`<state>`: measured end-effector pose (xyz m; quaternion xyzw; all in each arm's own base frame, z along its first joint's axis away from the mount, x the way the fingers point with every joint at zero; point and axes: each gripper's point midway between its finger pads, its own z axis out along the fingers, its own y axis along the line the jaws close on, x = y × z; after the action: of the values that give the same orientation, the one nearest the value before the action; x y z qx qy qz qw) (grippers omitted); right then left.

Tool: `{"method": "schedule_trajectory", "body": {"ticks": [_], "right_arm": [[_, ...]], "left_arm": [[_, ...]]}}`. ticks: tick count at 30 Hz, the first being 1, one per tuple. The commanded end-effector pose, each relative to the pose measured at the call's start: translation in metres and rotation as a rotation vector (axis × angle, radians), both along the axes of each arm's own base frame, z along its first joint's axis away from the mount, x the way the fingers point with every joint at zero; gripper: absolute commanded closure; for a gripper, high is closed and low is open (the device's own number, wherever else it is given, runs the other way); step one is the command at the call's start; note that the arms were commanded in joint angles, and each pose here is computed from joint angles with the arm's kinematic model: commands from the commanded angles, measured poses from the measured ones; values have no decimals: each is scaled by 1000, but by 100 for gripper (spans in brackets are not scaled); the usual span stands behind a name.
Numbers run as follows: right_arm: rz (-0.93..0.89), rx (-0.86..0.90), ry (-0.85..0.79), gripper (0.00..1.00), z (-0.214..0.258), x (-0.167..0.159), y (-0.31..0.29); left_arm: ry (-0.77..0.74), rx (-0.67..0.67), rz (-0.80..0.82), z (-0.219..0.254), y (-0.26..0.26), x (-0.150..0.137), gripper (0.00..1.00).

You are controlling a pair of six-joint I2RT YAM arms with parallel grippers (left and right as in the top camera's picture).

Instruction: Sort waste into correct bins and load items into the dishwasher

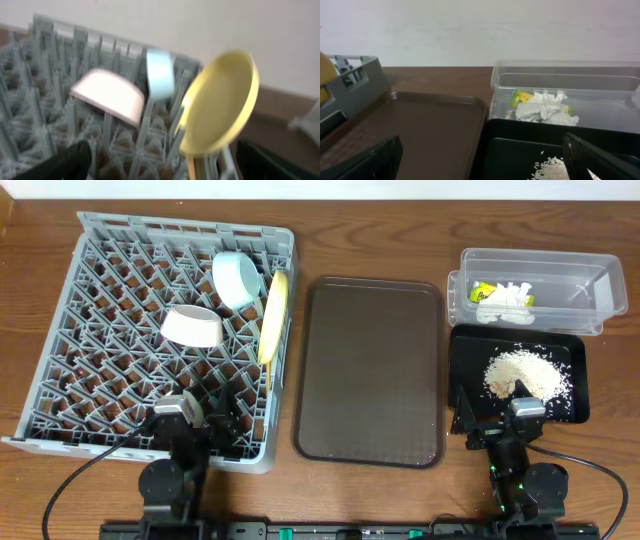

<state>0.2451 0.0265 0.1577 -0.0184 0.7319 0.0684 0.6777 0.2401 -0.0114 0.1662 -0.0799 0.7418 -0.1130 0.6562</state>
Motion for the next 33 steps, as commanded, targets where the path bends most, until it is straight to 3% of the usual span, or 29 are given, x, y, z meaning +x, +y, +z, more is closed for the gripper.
{"method": "schedule_trajectory", "body": {"ticks": [1,4,6,33], "right_arm": [[5,-6,3,1,-1,0,1],[5,-6,4,1,-2,0,1],[5,-6,4,1,-2,0,1],[5,-6,4,1,-2,0,1]], "left_arm": [[-58,61,-15,-6,-2,6,7],[-43,145,-25,-12,-2,5,7],[23,142,-33,-28,-3,4,7],[24,138,-40,-28,-5,3,7]]}}
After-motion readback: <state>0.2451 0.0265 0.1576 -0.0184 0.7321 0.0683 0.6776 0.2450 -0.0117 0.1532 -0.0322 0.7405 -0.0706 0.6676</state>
